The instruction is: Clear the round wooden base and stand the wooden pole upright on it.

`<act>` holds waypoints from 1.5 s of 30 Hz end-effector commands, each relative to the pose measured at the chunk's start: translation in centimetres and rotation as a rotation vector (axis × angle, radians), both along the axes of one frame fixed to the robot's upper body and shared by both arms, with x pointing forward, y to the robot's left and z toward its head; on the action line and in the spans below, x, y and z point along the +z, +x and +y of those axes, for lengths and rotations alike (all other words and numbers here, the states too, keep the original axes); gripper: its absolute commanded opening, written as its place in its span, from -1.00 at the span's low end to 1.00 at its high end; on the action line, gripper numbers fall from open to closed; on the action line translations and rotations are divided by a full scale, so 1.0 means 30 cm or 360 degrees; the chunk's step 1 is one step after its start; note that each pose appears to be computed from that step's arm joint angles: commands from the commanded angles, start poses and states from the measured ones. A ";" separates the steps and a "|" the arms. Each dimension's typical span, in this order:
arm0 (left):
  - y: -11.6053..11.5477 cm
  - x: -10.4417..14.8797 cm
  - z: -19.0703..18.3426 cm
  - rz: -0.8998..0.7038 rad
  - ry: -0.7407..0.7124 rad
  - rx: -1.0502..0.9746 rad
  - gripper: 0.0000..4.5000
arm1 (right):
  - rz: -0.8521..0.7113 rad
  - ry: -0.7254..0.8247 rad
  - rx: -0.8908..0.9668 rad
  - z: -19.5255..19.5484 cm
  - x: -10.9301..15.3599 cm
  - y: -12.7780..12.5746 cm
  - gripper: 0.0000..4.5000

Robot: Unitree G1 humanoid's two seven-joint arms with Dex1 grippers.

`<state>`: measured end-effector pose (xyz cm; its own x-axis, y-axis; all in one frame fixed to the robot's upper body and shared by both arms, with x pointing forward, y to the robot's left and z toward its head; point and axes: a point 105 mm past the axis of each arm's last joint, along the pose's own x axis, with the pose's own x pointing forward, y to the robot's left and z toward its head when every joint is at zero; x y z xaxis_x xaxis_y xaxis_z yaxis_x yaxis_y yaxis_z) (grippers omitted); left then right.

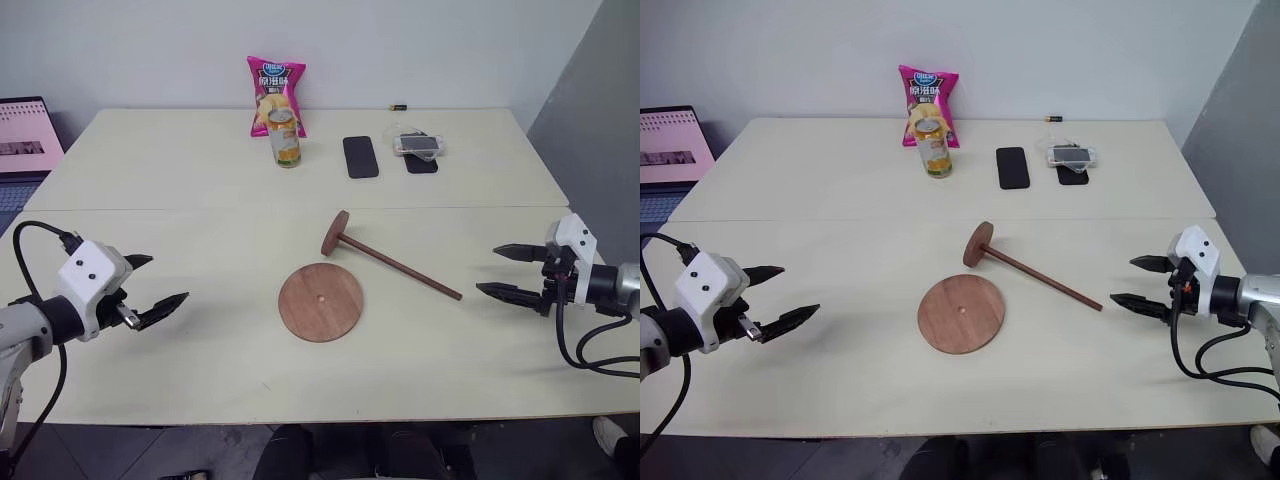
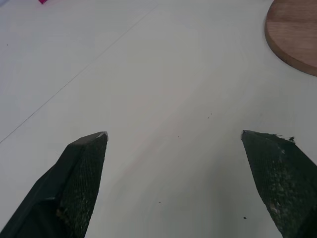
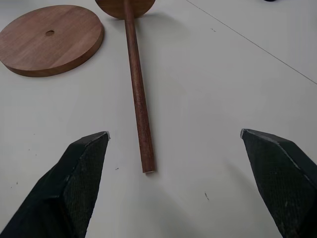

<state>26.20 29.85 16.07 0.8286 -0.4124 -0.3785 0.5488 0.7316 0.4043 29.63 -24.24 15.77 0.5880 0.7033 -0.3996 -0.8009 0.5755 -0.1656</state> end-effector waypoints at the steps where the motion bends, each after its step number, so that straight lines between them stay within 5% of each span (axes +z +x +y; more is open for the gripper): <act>1: -0.003 0.047 -0.031 -0.0062 -0.0023 -0.0074 1.00 | -0.0088 -0.0025 0.0025 -0.001 0.051 -0.007 0.99; 14: -0.027 0.077 -0.052 -0.0116 0.0032 -0.0128 1.00 | -0.0087 0.0036 0.0084 0.053 0.067 -0.004 0.99; 23: -0.085 0.058 -0.240 -0.0038 -0.0014 -0.0491 1.00 | -0.0065 -0.0084 0.0243 0.253 0.086 0.027 0.99; 30: -0.076 0.048 -0.357 -0.0058 -0.0030 -0.0670 1.00 | 0.0065 -0.0150 0.0018 0.373 0.062 0.138 0.99; 45: -0.055 0.012 -0.494 -0.0104 -0.0061 -0.0873 1.00 | 0.0283 -0.0458 0.0094 0.584 0.009 0.292 0.99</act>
